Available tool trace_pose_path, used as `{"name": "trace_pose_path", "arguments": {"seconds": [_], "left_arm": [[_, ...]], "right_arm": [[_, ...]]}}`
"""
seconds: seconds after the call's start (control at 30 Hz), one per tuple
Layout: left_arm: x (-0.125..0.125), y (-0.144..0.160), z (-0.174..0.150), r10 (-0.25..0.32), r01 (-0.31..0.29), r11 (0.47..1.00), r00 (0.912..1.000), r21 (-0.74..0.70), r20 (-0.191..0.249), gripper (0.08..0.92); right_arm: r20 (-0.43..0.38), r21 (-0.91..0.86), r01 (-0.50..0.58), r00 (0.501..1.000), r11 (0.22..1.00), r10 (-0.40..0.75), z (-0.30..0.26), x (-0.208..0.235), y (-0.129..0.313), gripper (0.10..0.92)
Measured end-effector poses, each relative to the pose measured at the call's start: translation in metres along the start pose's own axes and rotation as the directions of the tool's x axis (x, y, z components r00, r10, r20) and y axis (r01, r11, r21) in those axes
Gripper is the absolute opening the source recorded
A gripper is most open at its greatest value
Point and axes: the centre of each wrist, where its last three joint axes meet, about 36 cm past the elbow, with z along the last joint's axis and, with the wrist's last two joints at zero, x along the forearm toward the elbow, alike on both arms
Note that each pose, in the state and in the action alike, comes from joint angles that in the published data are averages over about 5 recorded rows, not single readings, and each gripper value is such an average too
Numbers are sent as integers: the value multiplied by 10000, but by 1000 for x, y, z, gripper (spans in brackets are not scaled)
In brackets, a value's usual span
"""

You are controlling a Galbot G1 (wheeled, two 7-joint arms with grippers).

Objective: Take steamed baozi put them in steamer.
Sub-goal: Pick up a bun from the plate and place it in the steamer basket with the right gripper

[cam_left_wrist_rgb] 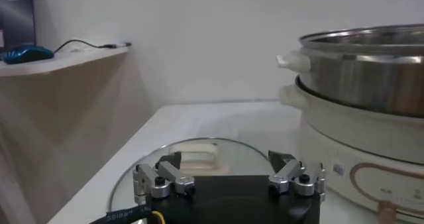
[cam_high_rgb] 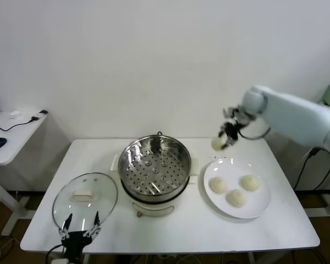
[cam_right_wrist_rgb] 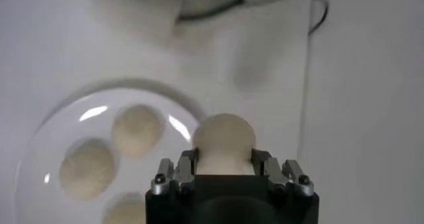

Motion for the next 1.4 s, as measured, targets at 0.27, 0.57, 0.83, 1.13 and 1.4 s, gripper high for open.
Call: {"name": "trace_pose_path", "arguments": {"seconds": [0.27,0.57,0.83,1.13,1.4], "left_arm": [[-3,0,1,13,-13,10000,10000,-72,40,823],[0,0,3,37,-36,9999,10000,-101,30,823],[1,-1,6,20,-20,9999,10000,-119,33,823],[0,-2,6,-36,36,10000,10000,-90,67,823],[1,-5,7,-29,29,10000,10000,-58,31,823]], "right_arm": [[301,4417,697,9953,8945,-924,-121,-8,-15,560],[-423,7375,1328,9876,6621,-1510,-167,-63,-26,560],[-847,8018,1488,9870,5788,-1364,-161,-112,-45,560],[-692,8102,1297,9896,5716,-1265,-153,-156,-52,560],[-278,8057,865,9937,5860,-1084,-143,-173,-52,596]]}}
